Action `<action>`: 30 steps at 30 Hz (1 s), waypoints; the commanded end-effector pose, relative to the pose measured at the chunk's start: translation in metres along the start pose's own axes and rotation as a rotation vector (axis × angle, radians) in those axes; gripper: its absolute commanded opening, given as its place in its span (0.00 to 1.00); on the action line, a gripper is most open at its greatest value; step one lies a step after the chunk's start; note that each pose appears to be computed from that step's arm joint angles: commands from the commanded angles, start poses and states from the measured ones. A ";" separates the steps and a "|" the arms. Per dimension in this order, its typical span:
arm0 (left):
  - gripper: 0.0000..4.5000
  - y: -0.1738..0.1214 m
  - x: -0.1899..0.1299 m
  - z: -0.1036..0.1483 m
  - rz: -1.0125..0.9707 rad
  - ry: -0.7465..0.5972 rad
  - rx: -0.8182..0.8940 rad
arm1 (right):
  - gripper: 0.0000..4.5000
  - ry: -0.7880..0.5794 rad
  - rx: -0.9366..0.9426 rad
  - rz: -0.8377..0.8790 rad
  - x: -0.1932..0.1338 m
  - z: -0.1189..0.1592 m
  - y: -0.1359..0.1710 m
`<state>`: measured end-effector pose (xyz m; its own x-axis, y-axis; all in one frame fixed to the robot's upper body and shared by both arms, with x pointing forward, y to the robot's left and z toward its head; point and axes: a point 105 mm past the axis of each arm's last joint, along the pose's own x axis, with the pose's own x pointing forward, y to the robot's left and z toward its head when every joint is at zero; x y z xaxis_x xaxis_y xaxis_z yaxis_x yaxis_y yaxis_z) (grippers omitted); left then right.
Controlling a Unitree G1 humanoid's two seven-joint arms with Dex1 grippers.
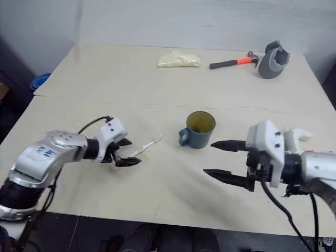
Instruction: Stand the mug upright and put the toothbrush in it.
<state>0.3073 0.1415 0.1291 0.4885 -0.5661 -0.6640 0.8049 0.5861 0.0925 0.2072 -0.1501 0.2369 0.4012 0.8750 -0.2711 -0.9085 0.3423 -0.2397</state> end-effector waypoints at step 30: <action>0.09 0.037 -0.010 0.122 0.166 -0.588 -0.048 | 1.00 -0.081 0.021 -0.143 -0.016 0.019 -0.026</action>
<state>0.3664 0.1004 0.1761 0.6754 -0.6530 -0.3427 0.7125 0.6977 0.0746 0.2226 -0.1612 0.2524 0.4875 0.8462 -0.2153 -0.8683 0.4438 -0.2217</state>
